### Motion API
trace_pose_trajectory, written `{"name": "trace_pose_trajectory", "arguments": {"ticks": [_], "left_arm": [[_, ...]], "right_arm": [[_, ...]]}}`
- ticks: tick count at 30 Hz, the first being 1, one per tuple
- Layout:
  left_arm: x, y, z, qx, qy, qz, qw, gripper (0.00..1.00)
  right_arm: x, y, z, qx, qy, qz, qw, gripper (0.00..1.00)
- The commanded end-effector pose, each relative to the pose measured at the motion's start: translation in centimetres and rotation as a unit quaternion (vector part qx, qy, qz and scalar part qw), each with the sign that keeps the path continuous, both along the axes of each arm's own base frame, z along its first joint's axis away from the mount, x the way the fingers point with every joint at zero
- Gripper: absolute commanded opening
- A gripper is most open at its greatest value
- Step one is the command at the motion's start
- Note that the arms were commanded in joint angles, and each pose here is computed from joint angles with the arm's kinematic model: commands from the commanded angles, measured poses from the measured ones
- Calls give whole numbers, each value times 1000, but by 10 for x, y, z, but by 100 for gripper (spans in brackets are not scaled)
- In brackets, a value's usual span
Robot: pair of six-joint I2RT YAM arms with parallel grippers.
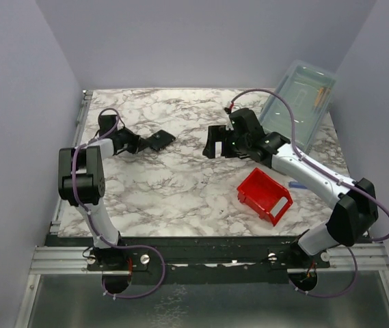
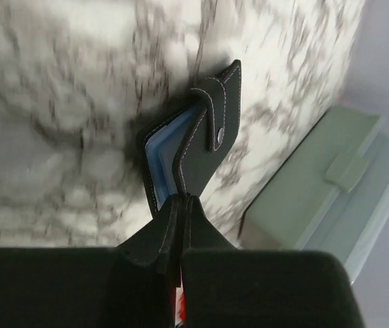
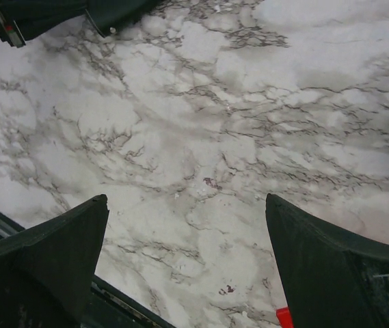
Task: Put the credit cards into the card holder
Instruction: Move the card holder to the center of the board, then pick up the card holder from the center of the board.
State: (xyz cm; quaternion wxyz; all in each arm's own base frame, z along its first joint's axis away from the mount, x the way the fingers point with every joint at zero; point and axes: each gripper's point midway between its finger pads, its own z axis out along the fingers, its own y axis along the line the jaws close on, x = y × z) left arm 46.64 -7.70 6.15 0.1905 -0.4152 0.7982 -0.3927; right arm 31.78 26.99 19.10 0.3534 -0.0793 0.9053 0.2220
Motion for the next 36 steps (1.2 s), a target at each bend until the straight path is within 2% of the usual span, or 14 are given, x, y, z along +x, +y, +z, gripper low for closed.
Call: {"name": "trace_pose_trajectory", "arguments": {"ticks": [1, 5, 11, 13, 15, 18, 21, 24, 31, 36], "left_arm": [[-70, -34, 10, 34, -11, -118, 992, 0], [-122, -61, -5, 117, 11, -223, 968, 0], [-163, -84, -14, 188, 24, -338, 922, 0], [-170, -80, -22, 228, 50, -351, 907, 0], [-168, -69, -30, 254, 82, -335, 903, 0], [-156, -55, -27, 298, 91, -311, 898, 26], [-151, -53, -5, 304, 64, -291, 905, 54], [-159, -65, 8, 264, 45, -279, 922, 70], [-195, -101, 25, 102, 29, -239, 965, 83], [-206, -105, 24, 43, 27, -184, 982, 87]], "right_arm": [[-2, 38, -6, 33, -5, 102, 994, 100], [-4, 43, -29, 21, 13, 127, 992, 100], [-7, 60, -56, 49, 42, 154, 986, 99], [-9, 67, -64, 60, 55, 160, 984, 96], [-10, 71, -74, 64, 65, 164, 982, 90], [-9, 75, -90, 65, 83, 158, 982, 81], [-9, 80, -104, 72, 108, 137, 982, 69], [-12, 84, -117, 78, 118, 117, 983, 65], [-8, 93, -136, 100, 112, 55, 987, 53], [-7, 94, -150, 116, 109, 41, 986, 43]]}}
